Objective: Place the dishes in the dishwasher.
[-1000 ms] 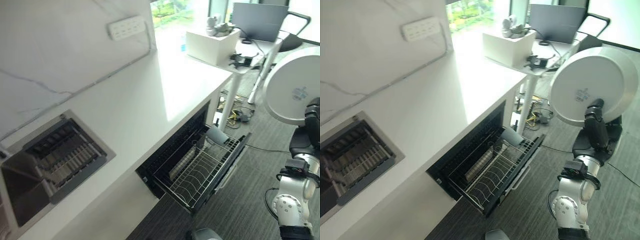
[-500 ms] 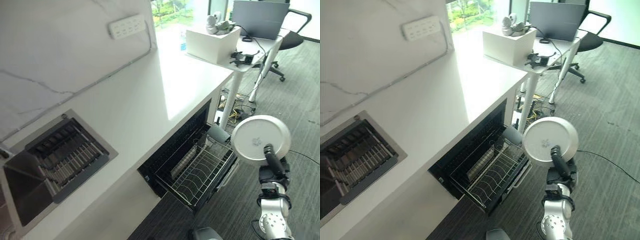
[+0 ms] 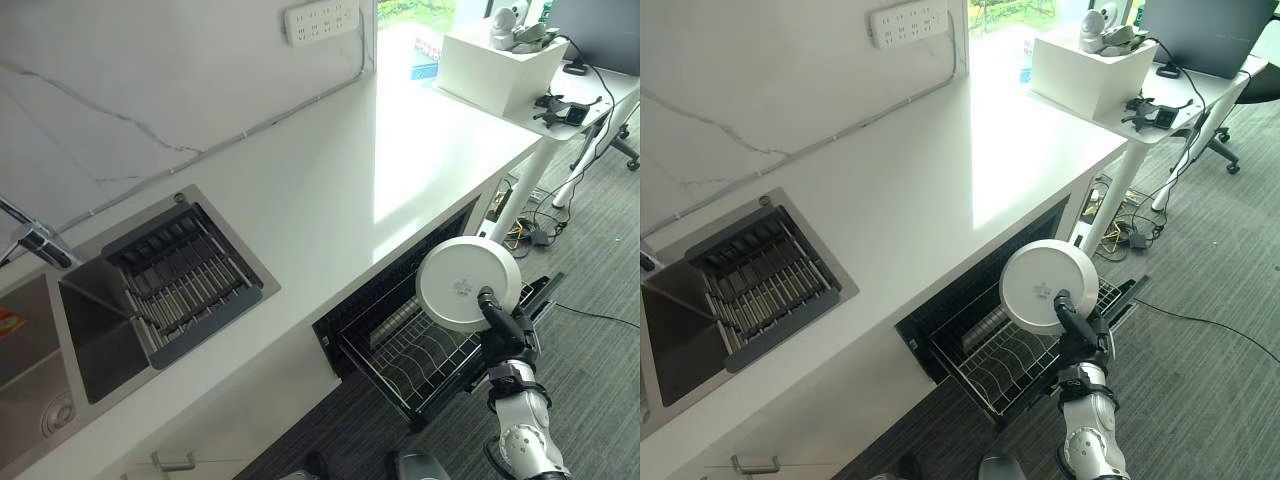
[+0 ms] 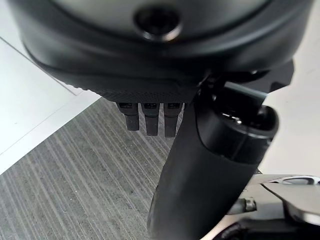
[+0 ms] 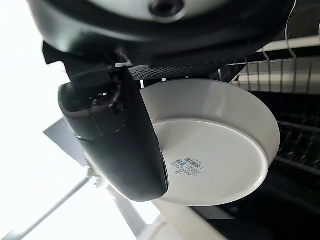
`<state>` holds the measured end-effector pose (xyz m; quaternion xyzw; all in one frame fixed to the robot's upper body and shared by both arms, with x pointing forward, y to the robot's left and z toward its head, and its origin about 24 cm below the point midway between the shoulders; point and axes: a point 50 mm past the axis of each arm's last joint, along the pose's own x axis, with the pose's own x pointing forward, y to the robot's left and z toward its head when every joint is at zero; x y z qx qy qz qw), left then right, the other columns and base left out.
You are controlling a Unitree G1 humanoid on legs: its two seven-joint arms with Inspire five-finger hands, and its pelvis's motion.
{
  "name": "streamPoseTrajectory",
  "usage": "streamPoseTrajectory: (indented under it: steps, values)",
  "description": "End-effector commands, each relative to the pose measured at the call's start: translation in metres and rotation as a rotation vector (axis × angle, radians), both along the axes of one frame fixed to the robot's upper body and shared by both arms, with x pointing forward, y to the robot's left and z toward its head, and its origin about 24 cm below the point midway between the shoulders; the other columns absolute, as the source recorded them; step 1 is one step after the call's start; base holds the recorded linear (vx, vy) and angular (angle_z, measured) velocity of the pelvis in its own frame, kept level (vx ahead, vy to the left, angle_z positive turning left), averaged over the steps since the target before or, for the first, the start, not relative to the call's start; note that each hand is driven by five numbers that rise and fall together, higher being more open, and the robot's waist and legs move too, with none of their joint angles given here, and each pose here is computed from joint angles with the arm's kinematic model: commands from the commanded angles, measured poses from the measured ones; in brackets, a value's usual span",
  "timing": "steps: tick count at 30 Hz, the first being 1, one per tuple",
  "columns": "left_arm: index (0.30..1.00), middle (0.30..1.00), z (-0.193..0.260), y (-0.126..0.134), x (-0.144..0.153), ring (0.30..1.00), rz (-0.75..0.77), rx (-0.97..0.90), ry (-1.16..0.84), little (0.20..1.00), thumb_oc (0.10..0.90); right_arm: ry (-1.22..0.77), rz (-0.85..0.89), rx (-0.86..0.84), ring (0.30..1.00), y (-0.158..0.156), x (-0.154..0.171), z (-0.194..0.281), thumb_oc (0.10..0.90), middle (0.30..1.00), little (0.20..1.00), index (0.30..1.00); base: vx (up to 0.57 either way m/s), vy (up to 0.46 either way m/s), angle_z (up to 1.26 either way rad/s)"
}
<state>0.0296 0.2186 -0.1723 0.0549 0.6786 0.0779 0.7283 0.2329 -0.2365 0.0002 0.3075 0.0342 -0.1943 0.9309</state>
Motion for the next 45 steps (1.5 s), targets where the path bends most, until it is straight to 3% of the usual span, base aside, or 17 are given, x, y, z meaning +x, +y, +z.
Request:
streamPoseTrajectory:
  steps: [1, 6, 13, 21, 30, 35, 45]
  values:
    - [0.9, 0.9, 0.002, -0.003, 0.022, 0.9, 0.052, -0.006, -0.057, 0.9, 0.8, -0.179, 0.018, -0.271, 0.3, 0.001, 0.028, 0.057, 0.4, 0.3, 0.3, 0.3, 0.01, 0.015, 0.04]
    - [0.9, 0.9, 0.003, -0.006, 0.031, 0.9, 0.071, -0.004, -0.077, 0.9, 0.8, -0.01, 0.039, -0.607, 0.3, -0.005, 0.031, 0.052, 0.4, 0.3, 0.3, 0.3, 0.01, 0.008, 0.1]
    - [0.9, 0.9, 0.007, -0.003, 0.045, 0.9, 0.067, 0.011, -0.108, 0.9, 0.8, 0.183, 0.01, -0.919, 0.3, -0.024, 0.038, 0.043, 0.4, 0.3, 0.3, 0.3, 0.0, -0.01, 0.13]
    - [0.9, 0.9, 0.01, 0.002, 0.058, 0.9, 0.018, 0.036, -0.127, 0.9, 0.8, 0.272, -0.024, -1.354, 0.3, -0.039, 0.055, 0.057, 0.4, 0.3, 0.3, 0.3, 0.0, -0.011, 0.19]
    - [0.9, 0.9, 0.015, 0.015, 0.073, 0.9, -0.049, 0.078, -0.142, 0.9, 0.8, 0.301, -0.016, -1.65, 0.3, -0.037, 0.09, 0.078, 0.4, 0.3, 0.3, 0.3, 0.01, -0.042, 0.22]
    - [0.9, 0.9, 0.02, 0.025, 0.086, 0.9, -0.063, 0.108, -0.172, 0.9, 0.8, 0.397, -0.158, -2.028, 0.3, -0.044, 0.104, 0.088, 0.4, 0.3, 0.3, 0.3, -0.02, -0.086, 0.36]
    - [0.9, 0.9, 0.023, 0.025, 0.096, 0.9, -0.142, 0.11, -0.216, 0.9, 0.8, 0.366, -0.647, -2.089, 0.3, -0.045, 0.104, 0.107, 0.4, 0.3, 0.3, 0.3, -0.08, 0.012, 0.16]
